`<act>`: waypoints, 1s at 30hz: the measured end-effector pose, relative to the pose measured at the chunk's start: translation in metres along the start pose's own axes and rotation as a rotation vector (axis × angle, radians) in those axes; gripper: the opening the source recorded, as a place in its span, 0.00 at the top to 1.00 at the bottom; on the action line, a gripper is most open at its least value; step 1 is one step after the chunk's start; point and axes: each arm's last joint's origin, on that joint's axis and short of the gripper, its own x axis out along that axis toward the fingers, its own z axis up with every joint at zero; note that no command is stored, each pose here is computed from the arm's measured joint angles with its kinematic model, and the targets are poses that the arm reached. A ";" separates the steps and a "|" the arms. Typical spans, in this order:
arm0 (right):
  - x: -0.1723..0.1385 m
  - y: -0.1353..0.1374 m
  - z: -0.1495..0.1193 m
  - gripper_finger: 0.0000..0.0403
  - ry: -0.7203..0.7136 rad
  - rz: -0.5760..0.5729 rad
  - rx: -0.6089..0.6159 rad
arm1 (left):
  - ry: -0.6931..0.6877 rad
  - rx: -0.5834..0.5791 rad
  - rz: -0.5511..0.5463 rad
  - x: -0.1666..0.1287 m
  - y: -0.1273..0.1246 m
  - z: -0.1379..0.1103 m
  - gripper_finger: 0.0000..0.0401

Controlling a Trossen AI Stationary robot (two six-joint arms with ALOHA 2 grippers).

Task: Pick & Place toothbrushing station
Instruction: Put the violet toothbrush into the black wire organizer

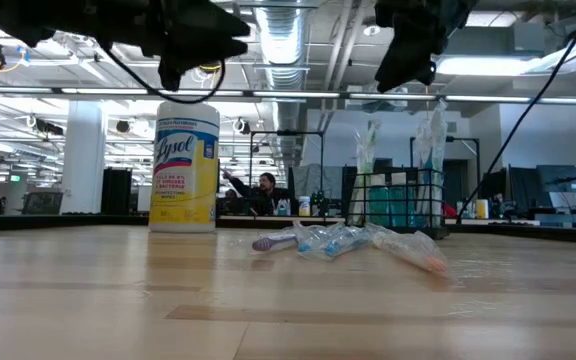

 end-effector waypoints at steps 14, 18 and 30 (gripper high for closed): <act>-0.001 0.014 -0.011 0.71 0.083 0.024 -0.032 | 0.230 -0.151 0.043 0.048 -0.017 -0.067 0.71; -0.001 0.014 -0.013 0.71 0.098 0.019 -0.029 | 0.316 -0.152 0.084 0.057 -0.018 -0.085 0.71; -0.001 0.013 -0.014 0.71 0.114 0.015 -0.030 | 0.543 -0.110 0.189 0.071 -0.017 -0.092 0.71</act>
